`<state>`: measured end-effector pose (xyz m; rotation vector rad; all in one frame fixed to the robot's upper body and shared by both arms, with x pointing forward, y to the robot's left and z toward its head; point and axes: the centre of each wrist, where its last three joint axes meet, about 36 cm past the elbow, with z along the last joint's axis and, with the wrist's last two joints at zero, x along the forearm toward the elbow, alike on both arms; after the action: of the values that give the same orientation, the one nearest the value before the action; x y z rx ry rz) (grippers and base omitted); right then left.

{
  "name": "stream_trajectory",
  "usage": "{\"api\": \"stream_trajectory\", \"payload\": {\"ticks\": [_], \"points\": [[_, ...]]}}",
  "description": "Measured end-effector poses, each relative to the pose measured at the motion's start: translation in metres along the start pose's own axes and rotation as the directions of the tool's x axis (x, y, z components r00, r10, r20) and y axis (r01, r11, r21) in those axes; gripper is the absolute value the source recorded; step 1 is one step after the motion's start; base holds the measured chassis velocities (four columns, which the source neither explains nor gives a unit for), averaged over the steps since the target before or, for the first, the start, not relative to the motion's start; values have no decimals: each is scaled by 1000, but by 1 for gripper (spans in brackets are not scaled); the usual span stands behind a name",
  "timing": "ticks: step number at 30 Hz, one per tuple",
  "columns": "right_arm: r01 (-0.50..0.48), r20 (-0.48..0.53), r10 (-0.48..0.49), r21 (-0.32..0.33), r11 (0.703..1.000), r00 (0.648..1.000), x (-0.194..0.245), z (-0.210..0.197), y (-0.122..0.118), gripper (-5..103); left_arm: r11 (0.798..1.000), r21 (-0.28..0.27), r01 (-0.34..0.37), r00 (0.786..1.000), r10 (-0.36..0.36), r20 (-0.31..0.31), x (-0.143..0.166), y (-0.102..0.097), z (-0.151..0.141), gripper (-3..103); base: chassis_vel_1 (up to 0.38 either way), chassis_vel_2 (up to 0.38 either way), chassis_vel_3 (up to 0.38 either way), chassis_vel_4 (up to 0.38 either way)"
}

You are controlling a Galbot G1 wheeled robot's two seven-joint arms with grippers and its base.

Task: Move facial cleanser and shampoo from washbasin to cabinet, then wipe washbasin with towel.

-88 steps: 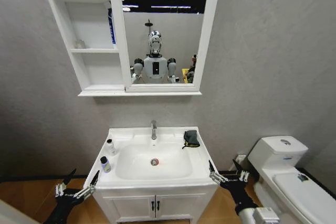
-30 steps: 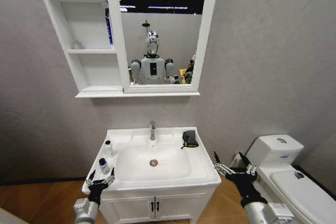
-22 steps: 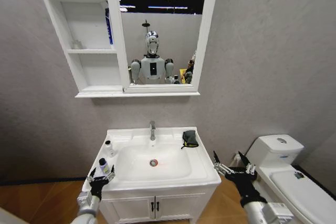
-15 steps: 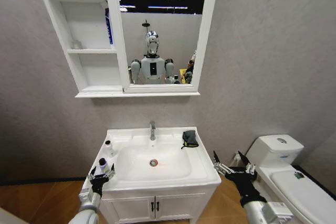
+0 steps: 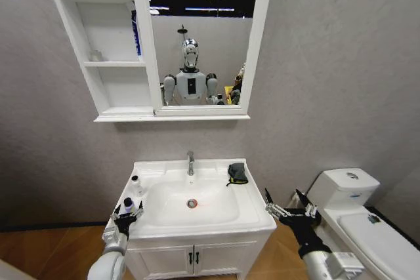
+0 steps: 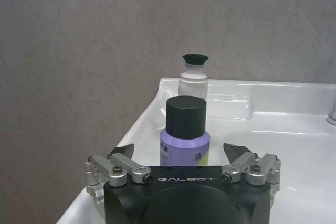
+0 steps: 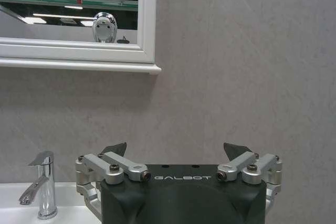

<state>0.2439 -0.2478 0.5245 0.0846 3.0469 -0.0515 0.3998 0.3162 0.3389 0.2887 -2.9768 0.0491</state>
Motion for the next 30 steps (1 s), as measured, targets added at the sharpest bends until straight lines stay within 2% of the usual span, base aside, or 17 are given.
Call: {"api": "stream_trajectory", "payload": {"ticks": [2,3,5,6,8,9,12,19,20,21,23,24,26,27,29,30], "points": [[0,1,0,-1,1000,1000,0,0,0,100,1000,6,10,1000,-10,-1,-2,0,1,85,0,0,0,0],[0,1,0,-1,1000,1000,0,0,0,100,1000,6,10,1000,-10,-1,-2,0,1,85,0,0,0,0],[1,0,-1,-3,1000,1000,0,0,1,100,1000,8,15,1000,-15,4,-3,0,0,74,0,0,0,0],[1,0,-1,-3,1000,1000,0,0,1,100,1000,8,15,1000,-15,4,-3,0,0,74,0,0,0,0],[1,-2,-1,-4,1000,1000,0,0,1,100,1000,9,14,1000,-14,9,-2,0,-2,63,0,0,0,0],[1,-2,-1,-4,1000,1000,0,0,1,100,1000,9,14,1000,-14,9,-2,0,-2,63,0,0,0,0],[3,0,-3,-5,1000,1000,0,0,1,100,1000,6,16,1000,-16,12,2,1,-2,46,0,0,0,0],[6,2,-6,-7,1000,1000,-1,0,3,100,1000,0,13,1000,-13,28,14,0,-7,43,0,0,0,0],[6,0,-6,-7,1000,1000,0,0,3,100,1000,-6,10,999,-10,43,21,-2,-19,43,0,0,0,0],[6,0,-6,-7,1000,1000,0,0,3,100,1000,-6,10,999,-10,43,21,-2,-19,43,0,0,0,0],[5,-2,-5,-5,1000,1000,0,0,3,100,1000,-21,15,998,-14,65,32,-4,-44,43,0,0,0,0],[5,-2,-5,-5,1000,1000,0,0,3,100,1000,-21,15,998,-14,65,32,-4,-44,43,0,0,0,0],[3,-2,-3,-3,1000,1000,0,0,2,100,998,-49,46,994,-41,101,53,-4,-94,43,0,0,0,0],[3,-2,-3,-3,1000,1000,0,0,2,100,998,-49,46,994,-41,101,53,-4,-94,43,0,0,0,0],[1,-5,-1,-4,1000,1000,1,1,2,100,997,-58,53,992,-46,114,74,-3,-156,43,0,0,0,0],[1,-5,-1,-4,1000,1000,1,1,2,100,997,-58,53,992,-46,114,74,-3,-156,43,0,0,0,0]]}}
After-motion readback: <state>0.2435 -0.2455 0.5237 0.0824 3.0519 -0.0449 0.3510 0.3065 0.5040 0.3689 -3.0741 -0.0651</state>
